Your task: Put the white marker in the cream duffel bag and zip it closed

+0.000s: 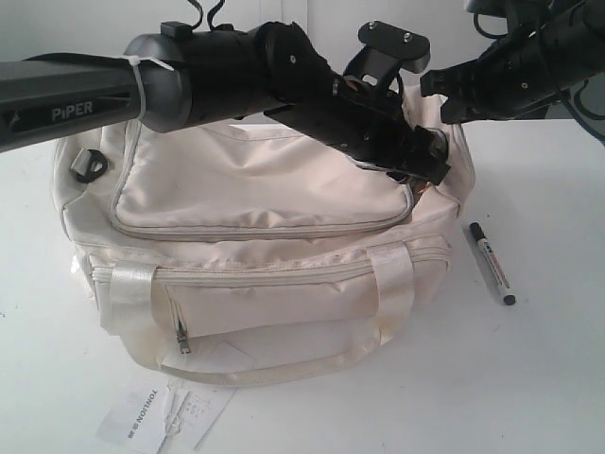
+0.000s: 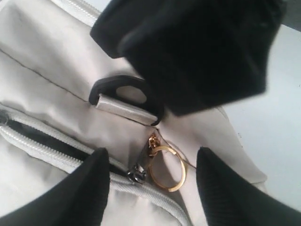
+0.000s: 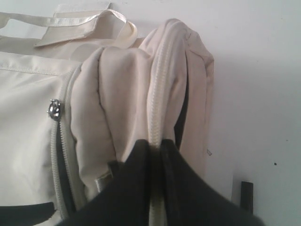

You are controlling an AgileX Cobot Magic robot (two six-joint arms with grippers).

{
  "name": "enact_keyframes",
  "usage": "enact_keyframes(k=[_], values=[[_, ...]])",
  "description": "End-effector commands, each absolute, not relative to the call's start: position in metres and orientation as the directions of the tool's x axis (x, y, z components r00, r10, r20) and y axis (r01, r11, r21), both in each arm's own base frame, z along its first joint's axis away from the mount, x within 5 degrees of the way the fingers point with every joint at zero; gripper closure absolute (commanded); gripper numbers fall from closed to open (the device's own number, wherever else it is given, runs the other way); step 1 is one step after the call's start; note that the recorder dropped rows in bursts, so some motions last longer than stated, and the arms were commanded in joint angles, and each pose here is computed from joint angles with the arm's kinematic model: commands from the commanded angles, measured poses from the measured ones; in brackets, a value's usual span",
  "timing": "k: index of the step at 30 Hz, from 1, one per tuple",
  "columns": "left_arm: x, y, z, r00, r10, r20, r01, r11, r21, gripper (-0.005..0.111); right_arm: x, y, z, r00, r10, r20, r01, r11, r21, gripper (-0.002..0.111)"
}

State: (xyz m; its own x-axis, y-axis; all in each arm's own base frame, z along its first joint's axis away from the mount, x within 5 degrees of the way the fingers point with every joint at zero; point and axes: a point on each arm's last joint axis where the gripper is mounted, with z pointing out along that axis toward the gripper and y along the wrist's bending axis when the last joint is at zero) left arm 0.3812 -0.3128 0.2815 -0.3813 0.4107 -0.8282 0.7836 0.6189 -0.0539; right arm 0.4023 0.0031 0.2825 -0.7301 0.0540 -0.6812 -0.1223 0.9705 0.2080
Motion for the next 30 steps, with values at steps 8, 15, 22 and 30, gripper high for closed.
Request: enact_keyframes(k=[8,15,22,30], values=[[0.370,-0.327,0.275,-0.303,0.501,-0.810,0.849,0.529,0.010,0.048,0.404,0.000,0.285,-0.721,0.068,-0.690,-0.111,0.971,0.212,0.108],[0.374,-0.328,0.267,-0.175,0.579,-0.797,0.877,0.459,0.140,0.048,0.404,0.000,0.285,-0.721,0.068,-0.690,-0.111,0.971,0.212,0.108],[0.372,-0.328,0.264,0.158,0.720,-0.676,0.894,0.186,0.407,0.048,0.404,0.000,0.285,-0.721,0.068,-0.690,-0.111,0.971,0.212,0.108],[0.375,-0.327,0.265,0.244,0.731,-0.638,0.862,0.138,0.487,0.055,0.404,0.000,0.285,-0.721,0.068,-0.690,-0.111,0.971,0.212,0.108]])
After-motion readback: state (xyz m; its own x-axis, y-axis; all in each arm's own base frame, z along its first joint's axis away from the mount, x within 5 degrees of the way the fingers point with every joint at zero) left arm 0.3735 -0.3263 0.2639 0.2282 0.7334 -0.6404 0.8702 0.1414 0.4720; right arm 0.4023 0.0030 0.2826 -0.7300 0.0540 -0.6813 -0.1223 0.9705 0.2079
